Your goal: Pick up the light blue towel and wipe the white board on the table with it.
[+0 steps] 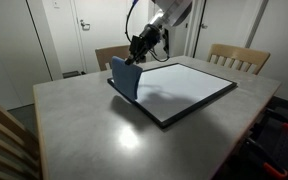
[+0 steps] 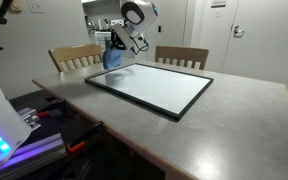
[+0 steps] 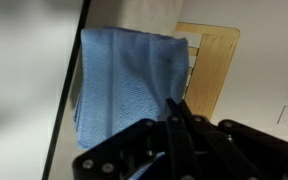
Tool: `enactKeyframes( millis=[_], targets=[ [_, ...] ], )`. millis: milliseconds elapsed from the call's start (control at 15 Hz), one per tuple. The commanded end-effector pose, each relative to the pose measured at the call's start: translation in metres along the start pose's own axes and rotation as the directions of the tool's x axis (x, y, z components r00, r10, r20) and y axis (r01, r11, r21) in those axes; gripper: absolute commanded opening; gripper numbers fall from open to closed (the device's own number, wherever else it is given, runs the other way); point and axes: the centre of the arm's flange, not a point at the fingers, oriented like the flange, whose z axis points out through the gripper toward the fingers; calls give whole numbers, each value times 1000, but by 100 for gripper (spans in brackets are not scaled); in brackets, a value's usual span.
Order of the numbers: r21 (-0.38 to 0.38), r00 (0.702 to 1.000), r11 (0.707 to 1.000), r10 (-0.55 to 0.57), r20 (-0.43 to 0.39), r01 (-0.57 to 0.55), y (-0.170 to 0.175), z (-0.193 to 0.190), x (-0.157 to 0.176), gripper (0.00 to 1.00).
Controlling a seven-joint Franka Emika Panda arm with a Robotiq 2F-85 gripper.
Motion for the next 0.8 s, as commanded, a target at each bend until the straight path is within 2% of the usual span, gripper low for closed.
enactKeyframes(
  millis=[0, 267, 733],
  targets=[
    [73, 1000, 997, 24, -15, -23, 32, -7, 2, 1],
    [74, 999, 996, 51, -12, -50, 59, -11, -3, 1],
    [44, 996, 995, 85, -9, -84, 84, -21, -11, 1]
  ],
)
